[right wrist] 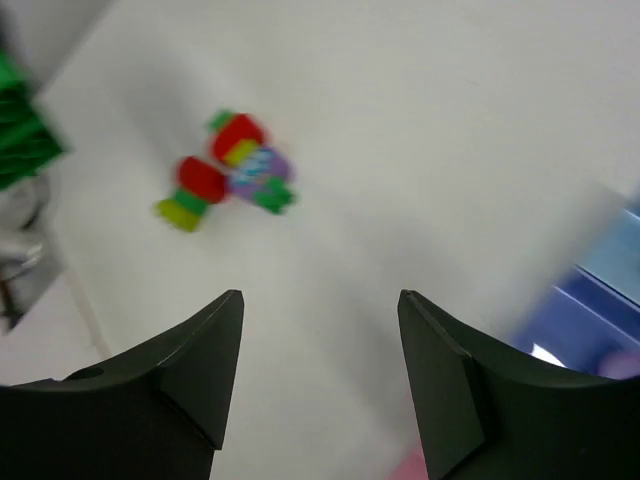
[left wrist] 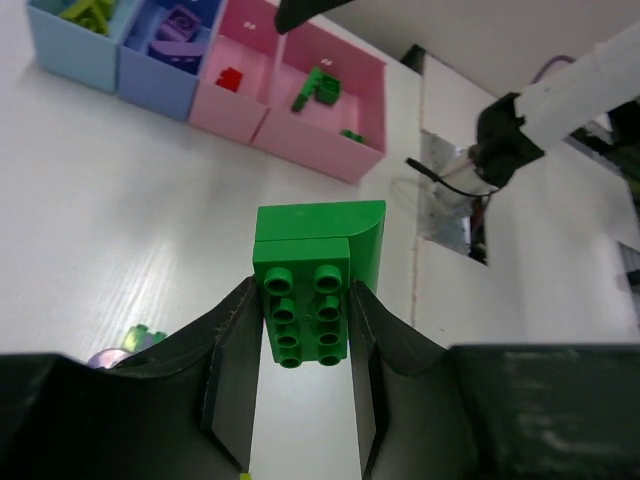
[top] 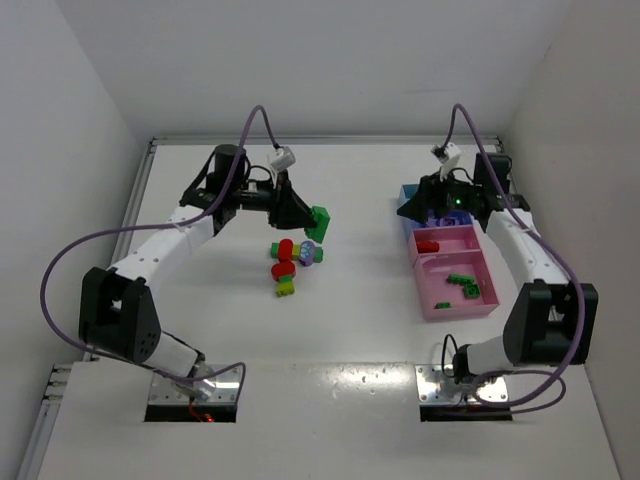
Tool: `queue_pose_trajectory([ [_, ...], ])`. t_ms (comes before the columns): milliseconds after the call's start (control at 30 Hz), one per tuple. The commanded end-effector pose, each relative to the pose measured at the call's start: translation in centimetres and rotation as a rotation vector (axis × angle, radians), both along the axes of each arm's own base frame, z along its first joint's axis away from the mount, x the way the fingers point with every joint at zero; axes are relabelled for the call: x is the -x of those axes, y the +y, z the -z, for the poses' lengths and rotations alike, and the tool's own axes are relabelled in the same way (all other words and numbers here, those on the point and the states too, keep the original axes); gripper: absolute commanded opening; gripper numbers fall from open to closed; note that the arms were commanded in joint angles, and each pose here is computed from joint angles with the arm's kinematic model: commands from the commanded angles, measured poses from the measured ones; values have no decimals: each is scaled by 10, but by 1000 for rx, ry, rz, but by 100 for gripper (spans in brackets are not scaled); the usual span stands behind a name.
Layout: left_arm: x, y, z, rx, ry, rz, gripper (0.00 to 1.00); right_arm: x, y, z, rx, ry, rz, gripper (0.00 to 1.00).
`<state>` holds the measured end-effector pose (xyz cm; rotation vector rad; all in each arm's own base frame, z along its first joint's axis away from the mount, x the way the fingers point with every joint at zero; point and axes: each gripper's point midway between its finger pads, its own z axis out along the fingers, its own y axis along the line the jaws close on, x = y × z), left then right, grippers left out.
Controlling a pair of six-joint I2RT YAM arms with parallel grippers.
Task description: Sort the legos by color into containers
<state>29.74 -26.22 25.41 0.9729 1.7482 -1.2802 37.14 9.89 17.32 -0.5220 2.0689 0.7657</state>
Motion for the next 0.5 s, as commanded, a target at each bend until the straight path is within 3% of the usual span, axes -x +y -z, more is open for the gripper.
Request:
queue_pose_trajectory([
  [0, 20, -5, -25, 113, 5, 178, 0, 62, 66, -63, -265, -94, -445, 64],
  [167, 18, -11, -18, 77, -7, 119, 0, 89, 104, -68, -325, 26, -545, 64],
  [467, 3, -6, -1, -61, -160, -75, 0, 80, 123, -96, -399, 87, -439, 65],
])
